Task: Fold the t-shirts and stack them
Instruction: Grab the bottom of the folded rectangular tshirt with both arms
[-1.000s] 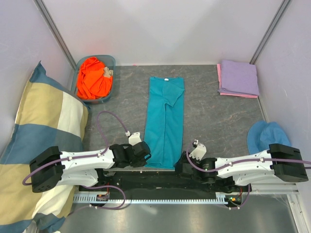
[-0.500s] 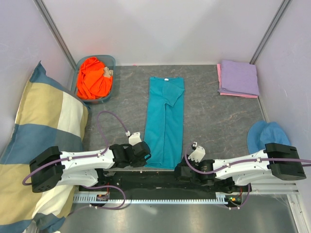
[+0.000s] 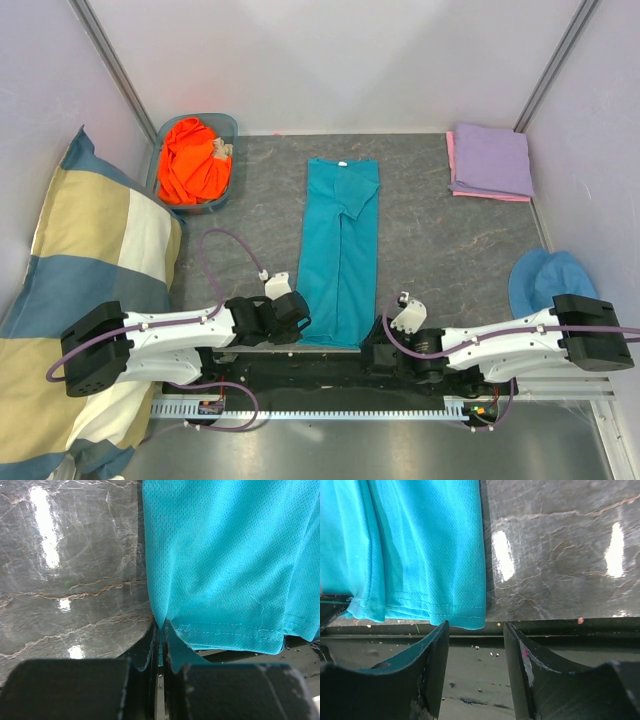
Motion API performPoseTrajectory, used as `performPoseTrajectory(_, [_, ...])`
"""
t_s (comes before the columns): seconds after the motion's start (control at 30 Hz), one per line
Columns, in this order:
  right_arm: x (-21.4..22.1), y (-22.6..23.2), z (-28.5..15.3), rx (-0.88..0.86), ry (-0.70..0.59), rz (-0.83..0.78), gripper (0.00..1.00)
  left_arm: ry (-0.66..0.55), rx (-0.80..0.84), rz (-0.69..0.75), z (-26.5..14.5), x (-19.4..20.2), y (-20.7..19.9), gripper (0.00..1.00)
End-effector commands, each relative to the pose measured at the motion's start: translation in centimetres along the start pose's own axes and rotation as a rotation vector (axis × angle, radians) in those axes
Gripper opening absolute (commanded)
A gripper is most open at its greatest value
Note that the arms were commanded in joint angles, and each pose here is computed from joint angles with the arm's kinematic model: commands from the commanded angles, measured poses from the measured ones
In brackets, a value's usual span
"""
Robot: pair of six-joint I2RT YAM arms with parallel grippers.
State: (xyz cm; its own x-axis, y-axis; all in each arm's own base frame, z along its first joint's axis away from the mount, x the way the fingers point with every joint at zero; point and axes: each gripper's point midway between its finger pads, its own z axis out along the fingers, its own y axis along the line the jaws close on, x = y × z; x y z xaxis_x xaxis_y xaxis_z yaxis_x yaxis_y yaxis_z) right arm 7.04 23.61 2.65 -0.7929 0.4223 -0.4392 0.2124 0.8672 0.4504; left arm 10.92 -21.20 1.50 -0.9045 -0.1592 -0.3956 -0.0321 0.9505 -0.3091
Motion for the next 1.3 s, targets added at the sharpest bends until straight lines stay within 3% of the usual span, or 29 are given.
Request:
performPoseTrajectory(0.0, [-2.0, 0.3, -1.0, -0.012, -0.074, 0.027, 0.56, 0.015, -0.034, 0.051, 0.2, 0.7, 1.3, 0.07])
performPoseTrajectory(0.77, [-2.0, -2.0, 1.1, 0.009, -0.114, 0.077, 0.53, 0.021, -0.057, 0.052, 0.6, 1.0, 1.8, 0.07])
performPoseTrajectory(1.27, [0.5, -0.6, 2.6, -0.005, -0.043, 0.059, 0.50, 0.021, -0.061, 0.053, 0.7, 1.1, 2.0, 0.06])
